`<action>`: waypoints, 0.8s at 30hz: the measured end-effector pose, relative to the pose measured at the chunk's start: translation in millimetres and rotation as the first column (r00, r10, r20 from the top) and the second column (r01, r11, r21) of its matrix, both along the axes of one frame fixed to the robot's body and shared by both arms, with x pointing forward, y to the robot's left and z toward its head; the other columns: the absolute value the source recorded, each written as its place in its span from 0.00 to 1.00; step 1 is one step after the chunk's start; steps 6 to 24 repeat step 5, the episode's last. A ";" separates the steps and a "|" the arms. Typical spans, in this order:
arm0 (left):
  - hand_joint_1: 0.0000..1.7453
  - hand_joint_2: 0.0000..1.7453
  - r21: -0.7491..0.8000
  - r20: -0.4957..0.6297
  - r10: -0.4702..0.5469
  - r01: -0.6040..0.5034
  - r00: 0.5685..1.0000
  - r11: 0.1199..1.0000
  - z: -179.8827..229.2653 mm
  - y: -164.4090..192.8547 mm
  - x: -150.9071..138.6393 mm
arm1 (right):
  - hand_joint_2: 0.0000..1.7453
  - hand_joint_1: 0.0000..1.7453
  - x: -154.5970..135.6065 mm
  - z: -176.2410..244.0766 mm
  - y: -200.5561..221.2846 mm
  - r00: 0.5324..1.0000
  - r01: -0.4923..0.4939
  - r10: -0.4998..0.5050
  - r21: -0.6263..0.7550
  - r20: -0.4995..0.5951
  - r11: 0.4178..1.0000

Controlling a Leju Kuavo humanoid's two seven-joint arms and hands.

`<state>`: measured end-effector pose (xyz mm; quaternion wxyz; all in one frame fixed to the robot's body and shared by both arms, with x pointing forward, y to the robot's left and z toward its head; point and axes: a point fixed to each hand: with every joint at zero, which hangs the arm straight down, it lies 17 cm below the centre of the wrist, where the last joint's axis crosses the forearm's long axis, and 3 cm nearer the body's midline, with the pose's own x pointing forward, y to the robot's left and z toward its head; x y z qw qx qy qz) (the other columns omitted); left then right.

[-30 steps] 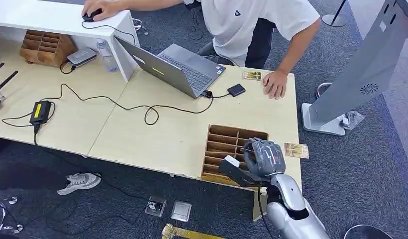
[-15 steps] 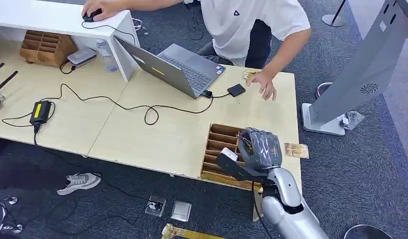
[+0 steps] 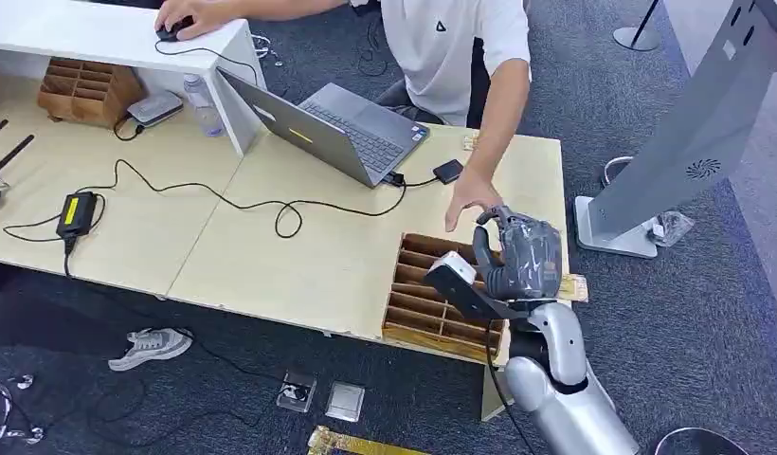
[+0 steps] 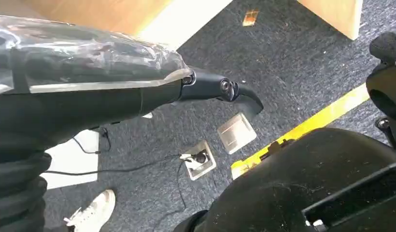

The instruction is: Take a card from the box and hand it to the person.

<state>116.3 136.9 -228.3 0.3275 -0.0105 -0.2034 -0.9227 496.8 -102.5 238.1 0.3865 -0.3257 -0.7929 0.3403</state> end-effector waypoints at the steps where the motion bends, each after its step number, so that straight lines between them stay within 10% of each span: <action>1: 0.00 1.00 -0.007 -0.013 -0.010 0.010 1.000 1.000 0.3 -0.6 -0.9 | 1.00 0.91 -4.7 13.9 -2.0 0.999 0.003 -0.004 0.022 0.041 1.000; 24: 0.00 1.00 -0.011 -0.010 -0.034 0.034 0.999 0.999 0.9 -1.3 0.0 | 1.00 0.90 -6.4 8.0 0.3 1.000 0.008 -0.008 0.015 0.023 1.000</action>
